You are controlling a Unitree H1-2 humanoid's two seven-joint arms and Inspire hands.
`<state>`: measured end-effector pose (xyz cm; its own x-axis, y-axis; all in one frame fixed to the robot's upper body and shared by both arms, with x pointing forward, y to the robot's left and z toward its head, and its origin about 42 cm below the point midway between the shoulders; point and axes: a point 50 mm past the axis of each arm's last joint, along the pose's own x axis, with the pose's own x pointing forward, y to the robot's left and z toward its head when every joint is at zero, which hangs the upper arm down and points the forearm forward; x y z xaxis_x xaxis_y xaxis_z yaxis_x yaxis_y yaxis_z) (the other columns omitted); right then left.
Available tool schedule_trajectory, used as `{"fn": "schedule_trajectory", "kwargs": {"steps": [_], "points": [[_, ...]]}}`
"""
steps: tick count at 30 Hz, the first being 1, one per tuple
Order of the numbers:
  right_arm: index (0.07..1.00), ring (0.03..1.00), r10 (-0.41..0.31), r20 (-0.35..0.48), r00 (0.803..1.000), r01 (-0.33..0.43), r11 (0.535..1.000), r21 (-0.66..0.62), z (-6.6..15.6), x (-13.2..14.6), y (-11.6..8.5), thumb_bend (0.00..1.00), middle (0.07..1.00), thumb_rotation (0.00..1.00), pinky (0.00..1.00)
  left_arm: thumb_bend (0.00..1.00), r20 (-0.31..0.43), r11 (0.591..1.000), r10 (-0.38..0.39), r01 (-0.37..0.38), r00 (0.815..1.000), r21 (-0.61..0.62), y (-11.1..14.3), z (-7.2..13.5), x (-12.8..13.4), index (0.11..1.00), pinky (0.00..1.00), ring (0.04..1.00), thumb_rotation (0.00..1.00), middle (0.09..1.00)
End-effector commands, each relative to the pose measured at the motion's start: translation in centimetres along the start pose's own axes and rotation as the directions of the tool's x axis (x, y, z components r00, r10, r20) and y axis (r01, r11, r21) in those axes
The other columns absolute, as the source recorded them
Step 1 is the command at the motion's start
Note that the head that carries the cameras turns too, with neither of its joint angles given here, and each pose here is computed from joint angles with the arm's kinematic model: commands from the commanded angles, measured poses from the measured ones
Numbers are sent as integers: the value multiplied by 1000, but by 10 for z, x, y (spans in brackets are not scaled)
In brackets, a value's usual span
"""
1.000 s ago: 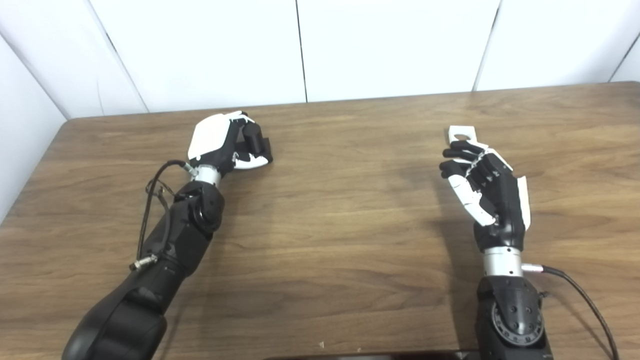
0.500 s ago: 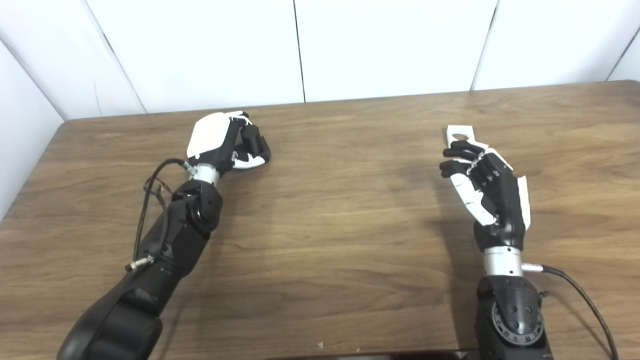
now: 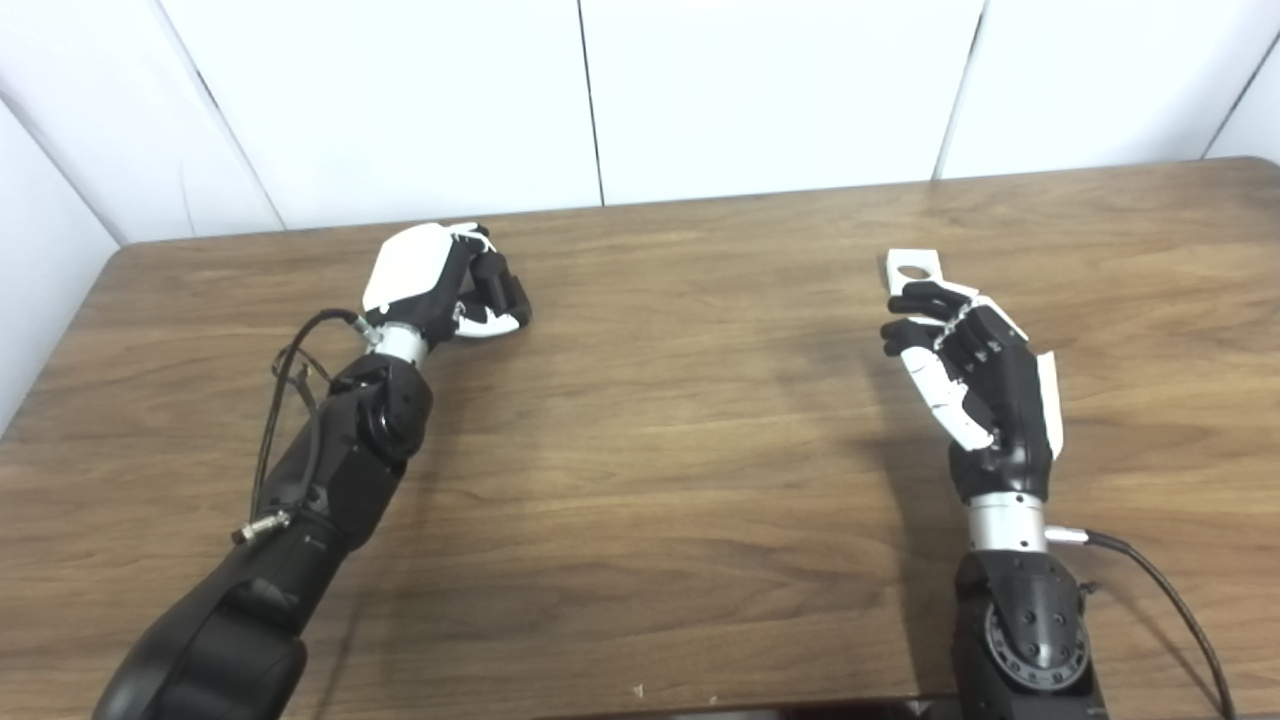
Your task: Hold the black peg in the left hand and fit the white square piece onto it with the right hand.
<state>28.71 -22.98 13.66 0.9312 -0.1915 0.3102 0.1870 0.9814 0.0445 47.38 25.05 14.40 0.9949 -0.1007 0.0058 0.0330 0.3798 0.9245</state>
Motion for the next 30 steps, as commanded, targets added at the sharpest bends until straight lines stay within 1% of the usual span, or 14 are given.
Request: {"fn": "schedule_trajectory", "kwargs": {"steps": [1,4,7,10,12,16,20,25,30], "points": [[622,548,-7,-17,1000,7,1000,-28,-8,-8,-10,430,618,368,505,512,-69,997,-42,47,997,68,4,-25,-6,495,723,884,77,864],[623,550,-6,-16,1000,5,1000,-29,-7,-8,-10,416,620,365,506,513,-72,996,-53,58,996,67,2,-26,-6,494,726,881,76,864],[625,551,-5,-18,1000,4,999,-31,-7,-8,-9,414,621,370,509,514,-71,997,-60,64,996,52,-1,-25,-7,494,705,872,76,861],[626,552,-4,-19,1000,3,999,-37,-6,-8,-9,422,623,387,513,514,-60,997,-66,69,996,40,-6,-20,-9,492,684,873,76,855],[628,554,-4,-17,1000,3,999,-37,-7,-7,-8,425,624,397,515,514,-44,998,-64,65,997,13,-9,-15,-10,491,670,877,73,853],[623,550,-10,-13,1000,9,999,-34,-7,-5,-7,425,621,389,509,515,-14,996,-66,65,998,-61,-15,-5,-14,490,713,881,69,859],[628,551,-8,-11,1000,7,999,-38,-6,-5,-7,413,624,390,511,516,17,989,-64,65,998,-132,-19,6,-19,490,692,873,67,859],[626,550,-9,-9,1000,9,999,-38,-5,-4,-7,420,622,396,511,513,39,978,-65,71,997,-194,-27,15,-28,491,695,863,70,855],[627,552,-9,-7,1000,8,999,-36,-5,-4,-8,418,622,391,513,512,53,970,-61,72,997,-233,-35,20,-37,490,717,859,72,852]]}}
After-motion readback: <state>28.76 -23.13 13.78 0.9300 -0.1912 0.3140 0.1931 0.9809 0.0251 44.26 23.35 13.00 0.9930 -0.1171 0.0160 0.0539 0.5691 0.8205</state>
